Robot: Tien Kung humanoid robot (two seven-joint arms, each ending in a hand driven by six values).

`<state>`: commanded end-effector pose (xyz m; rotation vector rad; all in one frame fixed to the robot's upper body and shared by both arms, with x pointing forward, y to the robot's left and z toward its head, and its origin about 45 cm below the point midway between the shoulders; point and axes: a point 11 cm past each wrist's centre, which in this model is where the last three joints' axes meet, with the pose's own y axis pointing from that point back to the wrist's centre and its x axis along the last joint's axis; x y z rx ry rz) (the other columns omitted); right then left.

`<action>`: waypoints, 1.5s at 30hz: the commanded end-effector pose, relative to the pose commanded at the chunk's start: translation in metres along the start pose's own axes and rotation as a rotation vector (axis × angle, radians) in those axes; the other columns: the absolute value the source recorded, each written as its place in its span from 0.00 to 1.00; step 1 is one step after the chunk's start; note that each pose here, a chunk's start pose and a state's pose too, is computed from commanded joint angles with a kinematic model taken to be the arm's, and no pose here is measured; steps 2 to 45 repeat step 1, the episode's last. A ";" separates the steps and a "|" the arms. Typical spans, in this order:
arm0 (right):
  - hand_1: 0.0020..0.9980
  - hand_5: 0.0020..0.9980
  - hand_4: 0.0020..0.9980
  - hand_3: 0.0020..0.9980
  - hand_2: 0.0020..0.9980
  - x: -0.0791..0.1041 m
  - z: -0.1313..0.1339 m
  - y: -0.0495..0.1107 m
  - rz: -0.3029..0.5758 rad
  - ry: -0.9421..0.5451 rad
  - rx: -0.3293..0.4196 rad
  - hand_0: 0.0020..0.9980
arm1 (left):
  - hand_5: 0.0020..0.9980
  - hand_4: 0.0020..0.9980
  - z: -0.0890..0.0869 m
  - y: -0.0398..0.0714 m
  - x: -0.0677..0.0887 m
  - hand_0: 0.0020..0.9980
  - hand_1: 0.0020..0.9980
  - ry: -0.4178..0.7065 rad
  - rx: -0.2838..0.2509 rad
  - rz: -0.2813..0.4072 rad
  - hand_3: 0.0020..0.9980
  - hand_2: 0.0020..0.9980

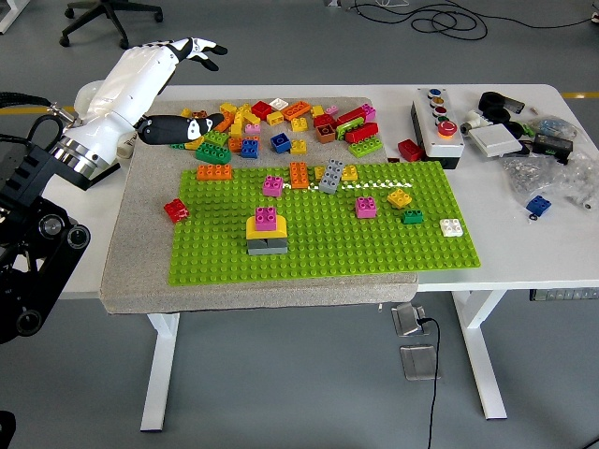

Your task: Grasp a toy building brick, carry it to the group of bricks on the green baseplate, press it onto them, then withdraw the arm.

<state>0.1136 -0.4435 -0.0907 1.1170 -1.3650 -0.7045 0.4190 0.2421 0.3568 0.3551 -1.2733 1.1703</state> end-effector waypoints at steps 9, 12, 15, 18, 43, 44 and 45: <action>0.64 0.52 0.82 0.63 0.68 0.000 0.000 0.000 0.000 0.000 0.000 0.74 | 0.00 0.70 0.000 0.000 0.000 0.64 0.68 0.001 0.000 0.001 0.75 0.58; 0.64 0.52 0.82 0.63 0.68 0.000 0.000 0.000 0.000 0.000 0.000 0.74 | 0.00 0.70 0.000 0.000 0.000 0.64 0.68 0.001 0.000 0.001 0.75 0.58; 0.64 0.52 0.82 0.63 0.68 0.000 0.000 0.000 0.000 0.000 0.000 0.74 | 0.00 0.70 0.000 0.000 0.000 0.64 0.68 0.001 0.000 0.001 0.75 0.58; 0.64 0.52 0.82 0.63 0.68 0.000 0.000 0.000 0.000 0.000 0.000 0.74 | 0.00 0.70 0.000 0.000 0.000 0.64 0.68 0.001 0.000 0.001 0.75 0.58; 0.64 0.52 0.82 0.63 0.68 0.000 0.000 0.000 0.000 0.000 0.000 0.74 | 0.00 0.70 0.000 0.000 0.000 0.64 0.68 0.001 0.000 0.001 0.75 0.58; 0.64 0.52 0.82 0.63 0.68 0.000 0.000 0.000 0.000 0.000 0.000 0.74 | 0.00 0.70 0.000 0.000 0.000 0.64 0.68 0.001 0.000 0.001 0.75 0.58; 0.64 0.52 0.82 0.63 0.68 0.000 0.000 0.000 0.000 0.000 0.000 0.74 | 0.00 0.70 0.000 0.000 0.000 0.64 0.68 0.001 0.000 0.001 0.75 0.58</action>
